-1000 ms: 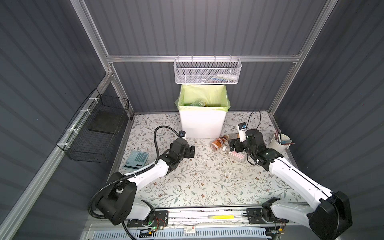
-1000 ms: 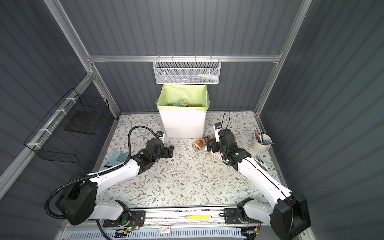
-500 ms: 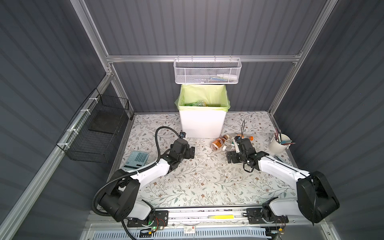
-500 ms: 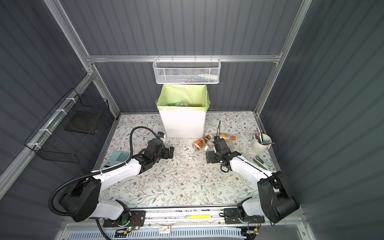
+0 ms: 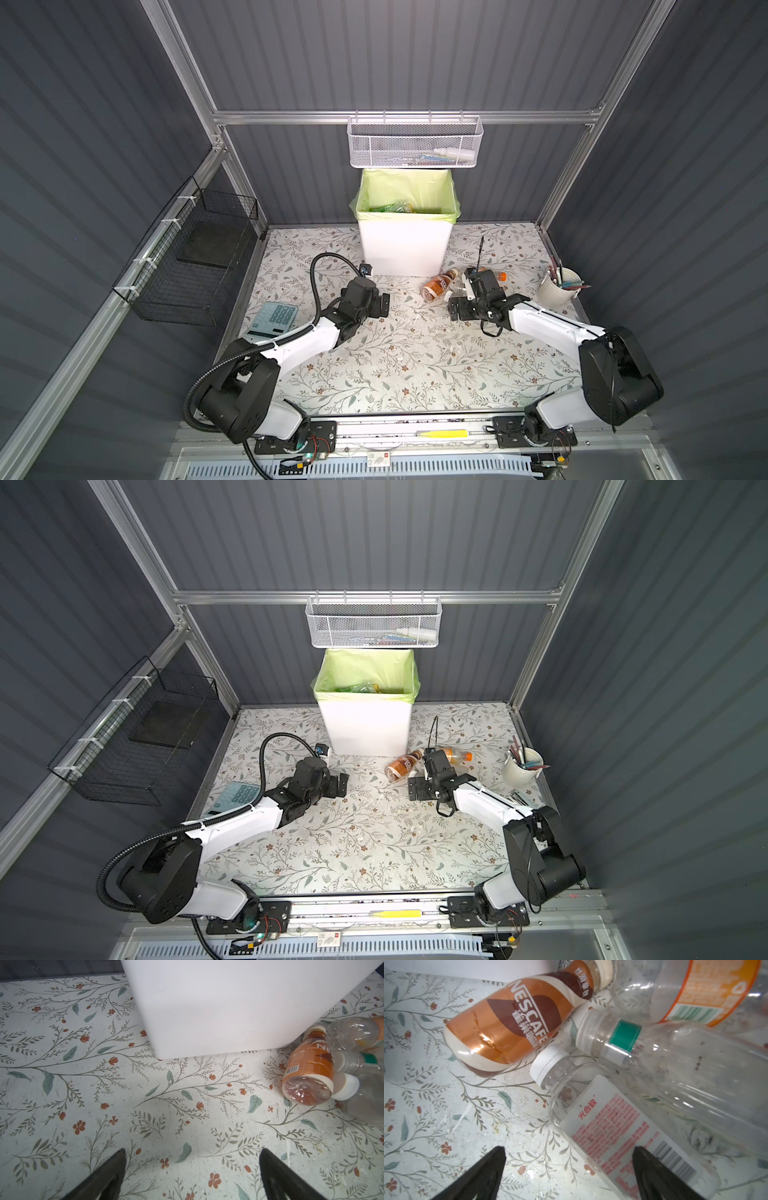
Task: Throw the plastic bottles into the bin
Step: 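Lower the right gripper back onto the bottle pile beside the bin, then grasp the clear pink-labelled bottle with the right gripper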
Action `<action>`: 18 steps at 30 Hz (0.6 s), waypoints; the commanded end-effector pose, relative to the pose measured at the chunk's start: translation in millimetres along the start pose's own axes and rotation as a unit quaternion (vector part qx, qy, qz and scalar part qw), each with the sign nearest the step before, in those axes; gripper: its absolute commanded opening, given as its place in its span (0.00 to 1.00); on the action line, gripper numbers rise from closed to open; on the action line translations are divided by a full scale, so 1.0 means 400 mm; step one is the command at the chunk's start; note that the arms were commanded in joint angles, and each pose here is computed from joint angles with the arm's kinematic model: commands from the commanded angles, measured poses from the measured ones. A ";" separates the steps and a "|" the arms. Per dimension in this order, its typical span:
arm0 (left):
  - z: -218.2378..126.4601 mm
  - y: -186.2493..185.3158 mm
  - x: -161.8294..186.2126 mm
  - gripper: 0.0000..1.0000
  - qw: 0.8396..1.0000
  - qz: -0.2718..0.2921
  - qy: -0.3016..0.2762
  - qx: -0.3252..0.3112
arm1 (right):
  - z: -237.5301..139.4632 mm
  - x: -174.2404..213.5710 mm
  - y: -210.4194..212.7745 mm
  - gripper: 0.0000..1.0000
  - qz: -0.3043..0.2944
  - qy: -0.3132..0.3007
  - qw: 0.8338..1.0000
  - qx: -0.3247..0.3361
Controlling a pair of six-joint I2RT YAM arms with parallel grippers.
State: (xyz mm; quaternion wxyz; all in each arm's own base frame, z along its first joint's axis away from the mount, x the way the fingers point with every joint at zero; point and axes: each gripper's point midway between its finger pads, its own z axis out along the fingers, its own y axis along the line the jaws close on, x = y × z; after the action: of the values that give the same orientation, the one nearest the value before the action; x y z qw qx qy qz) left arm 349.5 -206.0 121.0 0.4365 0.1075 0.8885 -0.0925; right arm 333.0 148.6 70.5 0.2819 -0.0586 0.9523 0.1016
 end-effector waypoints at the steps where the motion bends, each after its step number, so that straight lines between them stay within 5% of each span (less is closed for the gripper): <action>1: 0.008 -0.005 0.011 1.00 1.000 0.005 0.010 0.002 | 0.008 0.073 0.065 0.94 0.020 0.055 0.997 -0.059; 9: 0.006 -0.007 0.011 1.00 1.000 0.005 0.009 0.003 | -0.055 0.035 0.122 0.94 0.005 0.033 0.997 -0.069; 15: 0.009 -0.005 0.021 1.00 1.000 0.005 0.013 0.003 | -0.115 -0.049 0.070 0.99 -0.051 -0.024 0.998 0.004; 18: 0.009 -0.008 0.020 1.00 1.000 0.002 0.012 0.006 | -0.106 -0.052 0.034 0.99 -0.089 -0.002 0.995 0.045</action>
State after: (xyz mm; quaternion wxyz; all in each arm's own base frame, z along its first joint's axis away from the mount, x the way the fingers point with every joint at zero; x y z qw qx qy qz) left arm 349.6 -206.2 118.0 0.4334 0.1081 0.8900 -0.0911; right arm 322.5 175.0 124.8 0.3067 -0.1041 0.9402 0.1056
